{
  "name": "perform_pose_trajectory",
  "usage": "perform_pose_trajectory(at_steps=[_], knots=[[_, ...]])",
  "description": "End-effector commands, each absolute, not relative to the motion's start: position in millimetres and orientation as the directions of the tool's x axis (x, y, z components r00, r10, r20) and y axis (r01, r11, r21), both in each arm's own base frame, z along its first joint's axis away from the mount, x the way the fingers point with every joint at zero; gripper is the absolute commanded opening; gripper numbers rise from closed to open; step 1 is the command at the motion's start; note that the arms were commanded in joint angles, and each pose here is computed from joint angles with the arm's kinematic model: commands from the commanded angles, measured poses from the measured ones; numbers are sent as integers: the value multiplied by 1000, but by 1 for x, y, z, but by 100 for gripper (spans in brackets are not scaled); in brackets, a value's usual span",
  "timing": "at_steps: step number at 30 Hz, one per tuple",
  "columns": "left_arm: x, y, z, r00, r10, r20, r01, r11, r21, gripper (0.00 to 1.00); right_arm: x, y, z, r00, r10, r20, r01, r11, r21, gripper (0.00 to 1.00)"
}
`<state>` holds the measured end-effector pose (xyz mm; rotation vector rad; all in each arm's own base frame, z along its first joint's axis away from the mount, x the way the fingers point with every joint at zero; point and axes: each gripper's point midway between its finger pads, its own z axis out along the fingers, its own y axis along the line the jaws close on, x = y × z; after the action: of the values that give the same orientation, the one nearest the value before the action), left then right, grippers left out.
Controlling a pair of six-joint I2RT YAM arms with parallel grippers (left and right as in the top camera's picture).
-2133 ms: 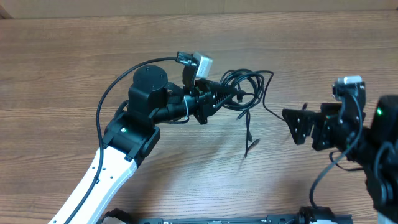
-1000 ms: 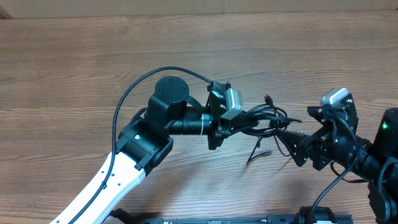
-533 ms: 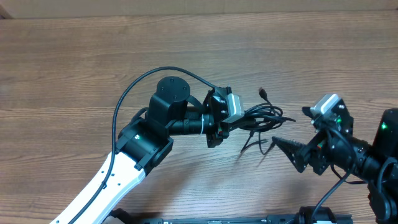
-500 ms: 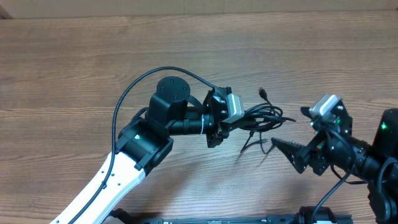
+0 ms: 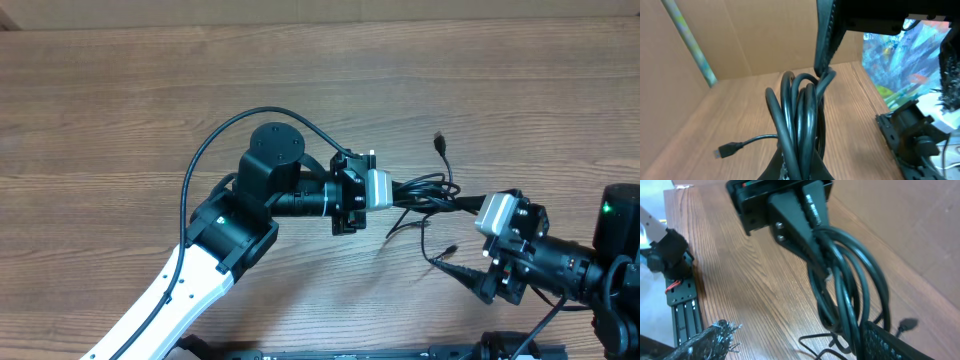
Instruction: Untangle cables
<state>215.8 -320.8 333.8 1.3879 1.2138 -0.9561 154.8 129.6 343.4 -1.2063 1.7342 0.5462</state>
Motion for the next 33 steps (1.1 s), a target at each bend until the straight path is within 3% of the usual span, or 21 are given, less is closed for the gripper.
perform_pose_trajectory(at_steps=[1, 8, 16, 24, 28, 33], knots=[[208, -320, 351, 273, 131, -953, 961, -4, 275, 4, 148, 135, 350, -16, -482, -876, -913, 364, -184, 81], [208, -320, 352, 285, 129, -950, 958, -4, 287, 4, 135, 142, 352, 38, -457, -889, -938, 291, -190, 81], [209, -320, 352, 286, 131, -949, 957, 2, 289, 4, 131, 143, 350, 18, -452, -892, -943, 289, -166, 82], [204, -323, 353, 290, 122, -949, 957, -15, 291, 4, 131, 147, 359, 85, -422, -902, -943, 258, -209, 85], [192, -330, 361, 321, 82, -944, 947, -54, 317, 4, 132, 147, 359, 87, -423, -902, -942, 260, -212, 80], [189, -333, 371, 342, 44, -939, 939, -49, 340, 4, 133, 143, 351, 45, -459, -887, -939, 284, -194, 64]])
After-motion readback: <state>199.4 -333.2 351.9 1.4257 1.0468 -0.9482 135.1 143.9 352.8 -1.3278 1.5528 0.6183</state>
